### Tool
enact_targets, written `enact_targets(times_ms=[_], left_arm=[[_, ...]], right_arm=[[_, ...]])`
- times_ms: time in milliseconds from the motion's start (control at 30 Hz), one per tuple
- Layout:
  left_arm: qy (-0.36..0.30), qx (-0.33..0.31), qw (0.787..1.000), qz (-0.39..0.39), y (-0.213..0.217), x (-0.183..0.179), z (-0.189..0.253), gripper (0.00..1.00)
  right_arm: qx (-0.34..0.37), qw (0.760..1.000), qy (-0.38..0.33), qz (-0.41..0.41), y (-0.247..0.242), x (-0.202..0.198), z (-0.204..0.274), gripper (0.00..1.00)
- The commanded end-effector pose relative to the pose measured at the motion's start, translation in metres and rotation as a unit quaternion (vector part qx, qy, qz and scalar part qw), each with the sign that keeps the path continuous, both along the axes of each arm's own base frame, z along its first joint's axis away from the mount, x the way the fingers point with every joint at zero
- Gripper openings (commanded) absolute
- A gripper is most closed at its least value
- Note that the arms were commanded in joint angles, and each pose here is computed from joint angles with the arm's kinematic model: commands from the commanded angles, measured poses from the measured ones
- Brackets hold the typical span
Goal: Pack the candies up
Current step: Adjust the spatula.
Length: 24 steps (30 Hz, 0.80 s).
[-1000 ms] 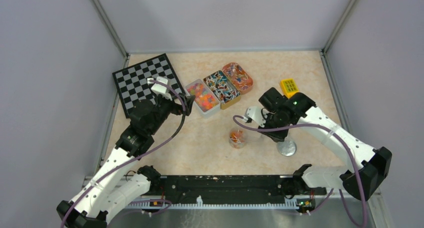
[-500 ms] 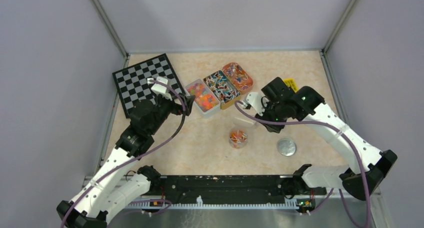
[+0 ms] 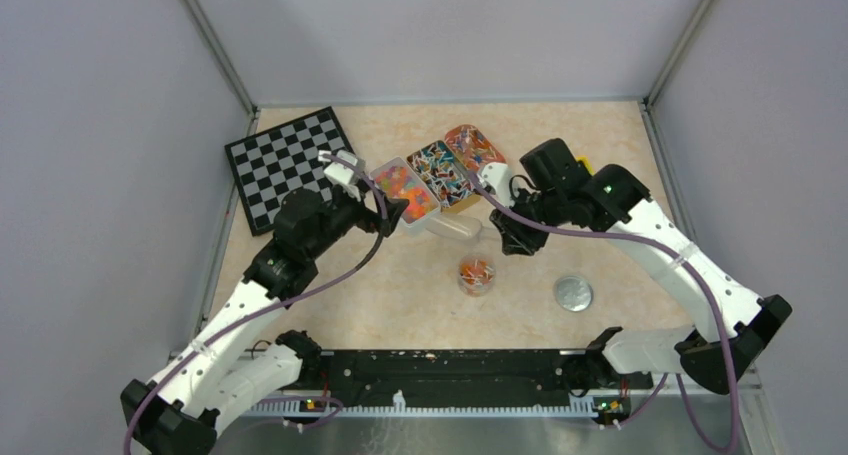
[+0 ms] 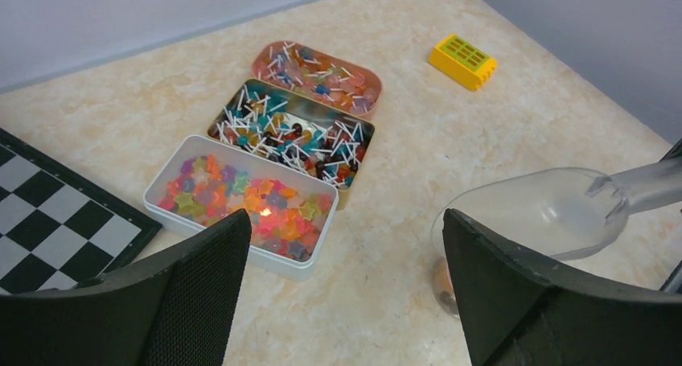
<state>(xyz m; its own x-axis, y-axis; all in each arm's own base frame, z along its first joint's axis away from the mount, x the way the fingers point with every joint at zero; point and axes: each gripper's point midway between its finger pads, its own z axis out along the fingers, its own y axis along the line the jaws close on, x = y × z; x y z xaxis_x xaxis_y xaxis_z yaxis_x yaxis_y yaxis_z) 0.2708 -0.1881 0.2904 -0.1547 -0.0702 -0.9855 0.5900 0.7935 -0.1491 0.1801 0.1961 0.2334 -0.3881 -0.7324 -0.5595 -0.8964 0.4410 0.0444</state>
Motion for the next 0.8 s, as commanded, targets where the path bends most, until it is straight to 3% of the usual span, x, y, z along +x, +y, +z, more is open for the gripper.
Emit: enact_targets(times_ms=[0,267,467,633,767], left_arm=[[0.001,-0.011,0.999,-0.051,-0.021,-0.002,0.007,0.91],[0.025,-0.005,0.996,-0.089,-0.035,-0.004,-0.007,0.83],[0.028,-0.008,0.995,-0.098,-0.038,-0.006,-0.007,0.81],[-0.004,0.008,1.000,-0.026,-0.011,0.002,0.004,0.88],[-0.029,-0.051,0.997,0.059,0.017,0.005,0.026,0.95]], right_arm=[[0.136,0.988,-0.066,0.042,0.033,-0.004,0.059,0.00],[0.231,0.959,-0.148,0.071,0.039,-0.013,0.096,0.00],[0.237,0.957,-0.151,0.066,0.040,-0.013,0.095,0.00],[0.195,0.971,-0.135,0.008,0.030,0.002,0.079,0.00],[0.161,0.979,-0.125,-0.023,0.022,0.010,0.069,0.00]])
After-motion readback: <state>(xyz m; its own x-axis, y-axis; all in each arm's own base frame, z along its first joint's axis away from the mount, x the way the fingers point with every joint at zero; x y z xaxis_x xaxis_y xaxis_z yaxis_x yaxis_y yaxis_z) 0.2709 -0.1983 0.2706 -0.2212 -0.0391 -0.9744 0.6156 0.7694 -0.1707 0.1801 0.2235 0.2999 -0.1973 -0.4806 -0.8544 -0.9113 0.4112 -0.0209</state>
